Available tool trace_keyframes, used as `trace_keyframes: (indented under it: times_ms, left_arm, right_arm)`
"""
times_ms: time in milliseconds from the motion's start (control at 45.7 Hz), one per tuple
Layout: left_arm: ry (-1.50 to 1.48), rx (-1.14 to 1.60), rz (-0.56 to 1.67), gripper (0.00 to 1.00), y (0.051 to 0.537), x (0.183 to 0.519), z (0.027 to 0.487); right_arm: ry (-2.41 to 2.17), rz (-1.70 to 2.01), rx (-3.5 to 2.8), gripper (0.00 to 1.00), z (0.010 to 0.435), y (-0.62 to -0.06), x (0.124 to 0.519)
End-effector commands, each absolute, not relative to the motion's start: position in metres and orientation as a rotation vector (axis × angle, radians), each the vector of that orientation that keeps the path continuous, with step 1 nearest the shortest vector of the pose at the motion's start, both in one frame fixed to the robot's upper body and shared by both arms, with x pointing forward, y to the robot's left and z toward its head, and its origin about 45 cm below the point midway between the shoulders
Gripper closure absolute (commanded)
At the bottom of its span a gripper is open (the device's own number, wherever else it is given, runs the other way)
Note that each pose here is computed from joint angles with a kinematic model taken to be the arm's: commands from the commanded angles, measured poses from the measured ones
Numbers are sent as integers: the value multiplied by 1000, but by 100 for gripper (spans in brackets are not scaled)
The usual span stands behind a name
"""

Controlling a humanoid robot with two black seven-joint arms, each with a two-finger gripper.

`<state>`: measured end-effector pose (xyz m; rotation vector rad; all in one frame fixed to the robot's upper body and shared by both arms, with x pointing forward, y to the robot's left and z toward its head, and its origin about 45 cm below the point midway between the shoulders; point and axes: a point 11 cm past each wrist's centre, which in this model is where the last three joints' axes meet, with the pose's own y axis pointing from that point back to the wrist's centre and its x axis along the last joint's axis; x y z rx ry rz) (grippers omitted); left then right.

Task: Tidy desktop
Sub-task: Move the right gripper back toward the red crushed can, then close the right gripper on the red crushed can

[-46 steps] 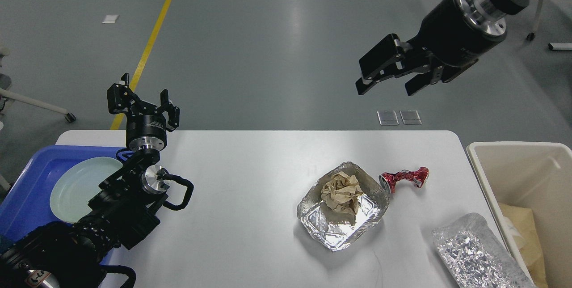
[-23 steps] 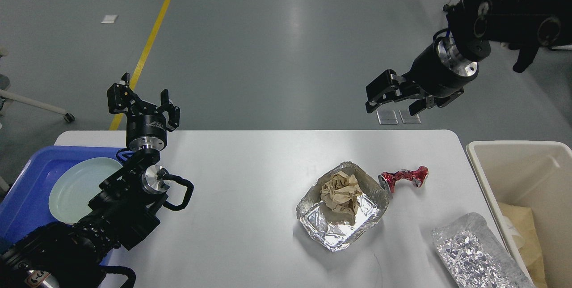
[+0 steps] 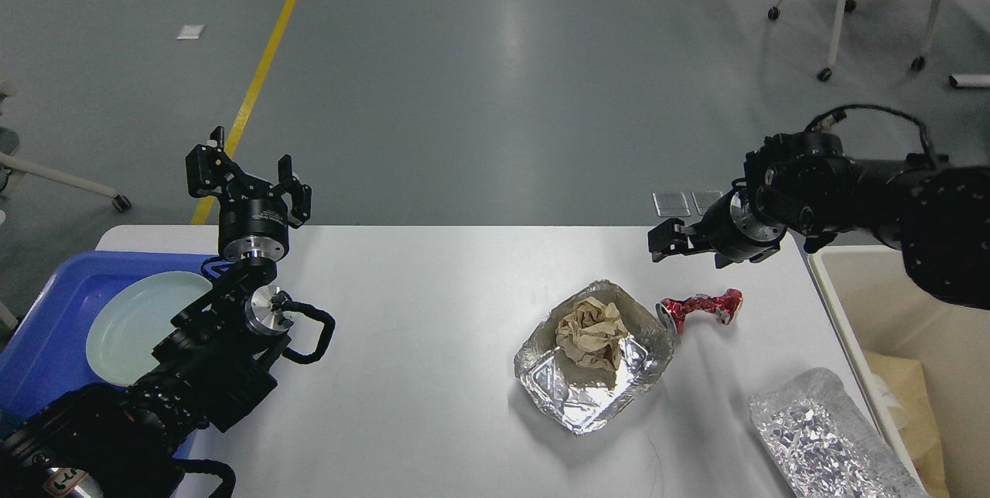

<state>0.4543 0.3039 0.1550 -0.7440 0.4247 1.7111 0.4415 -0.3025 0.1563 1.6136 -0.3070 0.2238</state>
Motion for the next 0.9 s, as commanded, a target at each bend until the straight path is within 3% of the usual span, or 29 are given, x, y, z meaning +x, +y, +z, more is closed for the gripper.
trace_keyframes:
  times_ms: [0, 306, 372, 481, 875]
  left_arm:
    - [425, -744, 1711, 0, 304, 454, 155]
    - [425, -744, 1711, 0, 304, 454, 155]
    - [425, -744, 1711, 0, 304, 454, 155]
    - [425, -744, 1711, 0, 304, 454, 155]
    - [425, -744, 1711, 0, 304, 454, 155]
  right_arm:
    - [-347, 241, 1534, 2, 144, -327, 444]
    - [-326, 179, 1472, 4, 115, -345, 423]
    - [-330, 174, 1470, 9, 110, -347, 420]
    - [-341, 175, 1461, 25, 102, -351, 417]
    - [-399, 204, 1443, 40, 88, -351, 414]
